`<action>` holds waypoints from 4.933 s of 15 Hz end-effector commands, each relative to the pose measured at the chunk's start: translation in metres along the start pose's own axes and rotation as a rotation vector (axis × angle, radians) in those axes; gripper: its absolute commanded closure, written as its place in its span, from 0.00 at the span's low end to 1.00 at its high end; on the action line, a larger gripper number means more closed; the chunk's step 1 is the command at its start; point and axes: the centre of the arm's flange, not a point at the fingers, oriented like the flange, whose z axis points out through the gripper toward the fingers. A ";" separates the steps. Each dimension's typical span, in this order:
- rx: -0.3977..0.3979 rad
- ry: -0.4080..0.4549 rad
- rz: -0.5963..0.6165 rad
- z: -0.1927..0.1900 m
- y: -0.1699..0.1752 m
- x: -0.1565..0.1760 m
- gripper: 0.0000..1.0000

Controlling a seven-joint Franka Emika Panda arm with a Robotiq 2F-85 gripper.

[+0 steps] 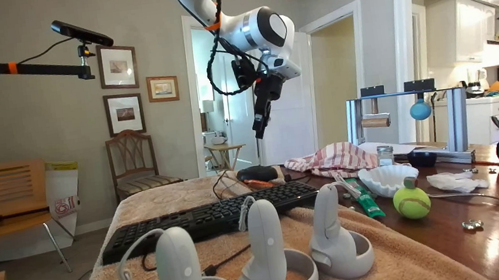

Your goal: Put the spatula on top of the keyboard.

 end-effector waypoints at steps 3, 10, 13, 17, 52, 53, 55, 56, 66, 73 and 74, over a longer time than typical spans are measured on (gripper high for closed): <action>0.038 -0.042 0.021 0.027 -0.018 0.023 0.00; 0.024 -0.055 0.034 0.055 -0.051 0.044 0.00; 0.024 -0.058 0.044 0.063 -0.066 0.050 0.00; 0.028 -0.052 0.047 0.067 -0.086 0.055 0.00; -0.048 -0.094 0.064 0.086 -0.105 0.056 0.24; -0.050 -0.099 0.062 0.087 -0.105 0.056 0.26; -0.058 -0.102 0.056 0.088 -0.106 0.055 0.33; -0.061 -0.105 0.054 0.088 -0.105 0.055 0.35; -0.121 -0.141 0.031 0.093 -0.101 0.050 0.44; -0.129 -0.133 0.030 0.096 -0.103 0.053 0.44; -0.131 -0.131 0.025 0.097 -0.105 0.053 0.45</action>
